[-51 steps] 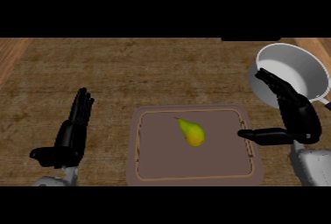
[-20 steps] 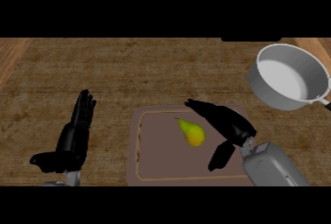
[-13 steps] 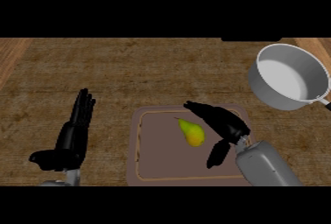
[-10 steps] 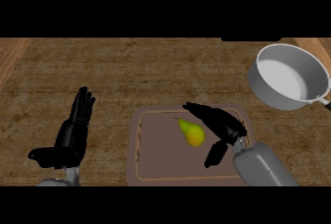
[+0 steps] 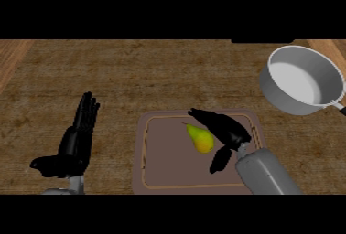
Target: Pick the pear from the tray and place it in the pot
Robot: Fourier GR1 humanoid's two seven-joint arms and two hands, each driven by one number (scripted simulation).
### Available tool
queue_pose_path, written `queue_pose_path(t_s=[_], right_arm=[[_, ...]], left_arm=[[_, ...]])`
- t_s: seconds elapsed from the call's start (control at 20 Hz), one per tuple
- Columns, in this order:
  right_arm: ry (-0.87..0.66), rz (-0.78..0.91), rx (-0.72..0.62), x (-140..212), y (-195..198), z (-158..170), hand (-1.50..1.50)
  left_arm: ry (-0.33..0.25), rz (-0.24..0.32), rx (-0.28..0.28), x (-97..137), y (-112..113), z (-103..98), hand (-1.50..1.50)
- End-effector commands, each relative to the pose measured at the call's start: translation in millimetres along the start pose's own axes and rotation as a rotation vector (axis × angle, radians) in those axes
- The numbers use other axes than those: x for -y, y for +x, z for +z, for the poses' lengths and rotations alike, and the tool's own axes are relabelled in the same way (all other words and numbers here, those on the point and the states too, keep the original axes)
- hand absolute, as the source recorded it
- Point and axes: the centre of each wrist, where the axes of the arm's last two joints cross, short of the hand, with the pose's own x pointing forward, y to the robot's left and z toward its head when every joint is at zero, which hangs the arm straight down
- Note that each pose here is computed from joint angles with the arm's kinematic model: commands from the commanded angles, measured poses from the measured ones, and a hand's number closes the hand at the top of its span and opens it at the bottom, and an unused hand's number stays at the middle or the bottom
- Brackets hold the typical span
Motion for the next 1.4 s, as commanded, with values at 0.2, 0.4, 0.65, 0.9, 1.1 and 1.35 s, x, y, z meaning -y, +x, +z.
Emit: queue_pose_path(t_s=[0.2,0.4,0.65,0.9,1.1,1.35], right_arm=[[-0.179,0.066,0.084,-7,-15,-13,1.50],[-0.202,0.069,0.106,-14,10,-21,1.50],[-0.205,0.110,0.087,-16,6,-15,1.50],[-0.138,0.326,-0.085,-57,15,2,1.50],[-0.290,0.360,-0.076,-45,21,19,1.50],[-0.496,0.349,-0.004,-31,65,57,1.50]], left_arm=[[-0.017,0.007,-0.010,6,-1,-9,0.00],[0.012,0.001,-0.007,2,-2,-5,0.00],[0.001,-0.012,-0.020,-16,10,6,0.00],[0.006,0.003,-0.009,-9,2,-1,0.00],[0.000,-0.003,0.004,2,6,2,0.00],[0.013,-0.020,0.002,-2,-3,14,0.00]])
